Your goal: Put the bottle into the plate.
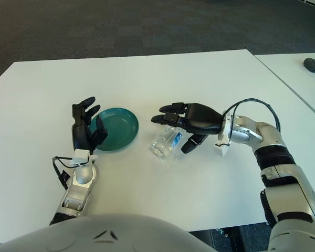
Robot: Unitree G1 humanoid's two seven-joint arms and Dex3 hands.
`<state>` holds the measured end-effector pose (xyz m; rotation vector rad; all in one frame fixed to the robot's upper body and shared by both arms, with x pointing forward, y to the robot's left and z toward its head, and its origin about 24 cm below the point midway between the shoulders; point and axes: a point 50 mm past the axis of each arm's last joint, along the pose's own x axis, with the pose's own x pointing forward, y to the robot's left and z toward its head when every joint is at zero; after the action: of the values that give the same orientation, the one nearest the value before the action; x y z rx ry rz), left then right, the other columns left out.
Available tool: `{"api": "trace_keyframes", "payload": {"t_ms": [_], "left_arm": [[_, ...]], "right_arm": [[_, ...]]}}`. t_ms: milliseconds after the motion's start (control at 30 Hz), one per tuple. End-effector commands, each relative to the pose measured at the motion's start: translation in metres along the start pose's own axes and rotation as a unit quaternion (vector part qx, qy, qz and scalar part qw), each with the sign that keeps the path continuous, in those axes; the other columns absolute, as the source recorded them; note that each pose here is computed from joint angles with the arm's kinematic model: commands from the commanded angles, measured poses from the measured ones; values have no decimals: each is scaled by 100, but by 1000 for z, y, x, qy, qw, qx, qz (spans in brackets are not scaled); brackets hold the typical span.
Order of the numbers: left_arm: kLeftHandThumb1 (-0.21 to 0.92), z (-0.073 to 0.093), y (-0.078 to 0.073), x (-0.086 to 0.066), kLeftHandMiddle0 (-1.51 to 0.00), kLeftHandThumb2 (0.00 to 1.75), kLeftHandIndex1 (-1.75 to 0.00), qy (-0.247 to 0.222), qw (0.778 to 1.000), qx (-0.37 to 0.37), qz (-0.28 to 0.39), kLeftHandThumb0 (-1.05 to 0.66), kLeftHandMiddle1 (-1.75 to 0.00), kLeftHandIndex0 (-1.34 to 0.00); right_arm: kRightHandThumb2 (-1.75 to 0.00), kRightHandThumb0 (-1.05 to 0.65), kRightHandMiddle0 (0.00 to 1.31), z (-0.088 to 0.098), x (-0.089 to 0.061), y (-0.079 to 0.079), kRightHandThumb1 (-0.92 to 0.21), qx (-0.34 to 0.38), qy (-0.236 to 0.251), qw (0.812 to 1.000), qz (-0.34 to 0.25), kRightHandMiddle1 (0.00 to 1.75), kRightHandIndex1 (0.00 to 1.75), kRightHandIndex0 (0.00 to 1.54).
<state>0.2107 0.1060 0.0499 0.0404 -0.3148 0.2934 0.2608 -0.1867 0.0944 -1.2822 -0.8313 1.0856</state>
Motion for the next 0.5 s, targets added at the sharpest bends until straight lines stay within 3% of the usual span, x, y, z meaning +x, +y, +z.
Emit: {"api": "trace_keyframes", "payload": {"t_ms": [0, 467], "left_arm": [[92, 6, -8, 0, -23, 80, -115, 4, 1000, -19, 16, -96, -89, -3], [92, 11, -7, -3, -23, 76, -115, 9, 999, -29, 20, -94, -90, -4]], "right_arm": [[-78, -90, 0, 0, 3, 0, -92, 15, 2, 1000, 2, 38, 1, 19], [-83, -95, 0, 8, 9, 5, -92, 45, -9, 999, 8, 44, 2, 24]]}}
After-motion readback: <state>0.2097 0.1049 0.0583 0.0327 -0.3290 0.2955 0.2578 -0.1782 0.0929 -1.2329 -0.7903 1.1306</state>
